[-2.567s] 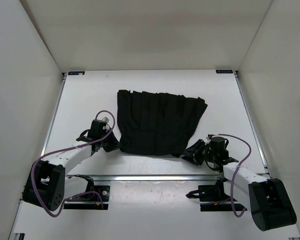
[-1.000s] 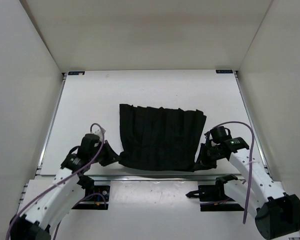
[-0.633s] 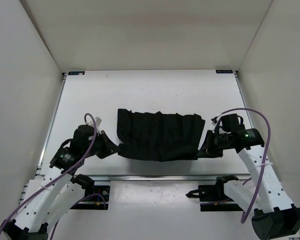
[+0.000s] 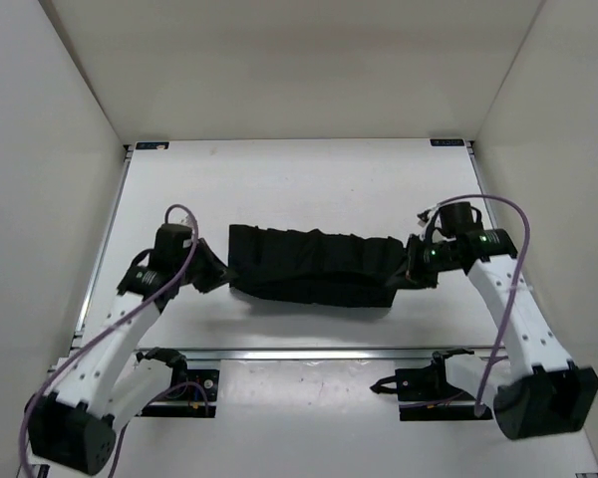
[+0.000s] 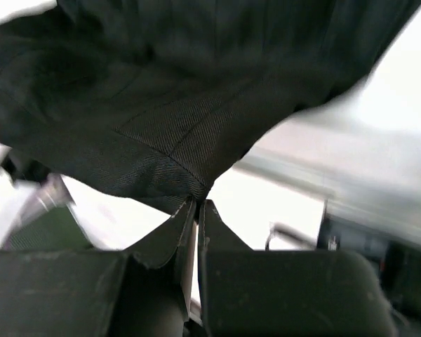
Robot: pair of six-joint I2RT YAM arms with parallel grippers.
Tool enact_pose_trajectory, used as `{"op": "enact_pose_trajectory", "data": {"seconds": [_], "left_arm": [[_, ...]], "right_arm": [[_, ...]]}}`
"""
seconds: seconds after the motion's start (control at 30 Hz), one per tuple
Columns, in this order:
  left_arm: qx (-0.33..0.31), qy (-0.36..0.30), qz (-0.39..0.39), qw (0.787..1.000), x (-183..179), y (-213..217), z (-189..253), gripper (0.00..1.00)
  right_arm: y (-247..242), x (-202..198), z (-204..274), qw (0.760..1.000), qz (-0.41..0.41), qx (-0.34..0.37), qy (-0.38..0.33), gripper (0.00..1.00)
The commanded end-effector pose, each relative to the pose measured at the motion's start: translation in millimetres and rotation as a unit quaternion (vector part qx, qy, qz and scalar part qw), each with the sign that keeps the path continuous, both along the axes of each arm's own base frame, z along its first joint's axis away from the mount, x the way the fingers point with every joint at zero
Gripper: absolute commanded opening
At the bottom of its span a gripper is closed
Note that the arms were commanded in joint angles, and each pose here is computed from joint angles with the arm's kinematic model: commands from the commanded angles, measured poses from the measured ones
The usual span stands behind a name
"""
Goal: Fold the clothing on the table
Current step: Fold the skirt
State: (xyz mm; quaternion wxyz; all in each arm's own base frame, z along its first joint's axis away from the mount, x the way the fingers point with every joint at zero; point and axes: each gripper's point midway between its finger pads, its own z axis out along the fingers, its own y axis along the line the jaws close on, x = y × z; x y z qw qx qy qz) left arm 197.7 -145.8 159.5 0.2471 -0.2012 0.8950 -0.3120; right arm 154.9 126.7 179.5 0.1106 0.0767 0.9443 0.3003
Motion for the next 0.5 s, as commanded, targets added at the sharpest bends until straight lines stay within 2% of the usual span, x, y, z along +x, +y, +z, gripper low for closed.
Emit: {"op": "enact_pose_trajectory", "data": {"seconds": [0.0, 0.27, 0.43, 0.47], "left_arm": [[0.001, -0.039, 0.034, 0.999, 58, 1, 6, 0.00], [-0.009, 0.010, 0.075, 0.997, 126, 18, -43, 0.00], [-0.012, 0.025, 0.070, 0.997, 168, 13, -56, 0.08], [-0.024, 0.022, 0.074, 0.997, 177, 12, -52, 0.10]], "right_arm": [[3, 73, 4, 0.995, -0.006, 0.024, -0.096, 0.00], [-15, 165, -28, 0.987, -0.067, 0.067, -0.127, 0.01], [-19, 215, -35, 0.986, -0.069, 0.069, -0.137, 0.00], [-22, 222, -47, 0.987, -0.080, 0.065, -0.121, 0.00]]}}
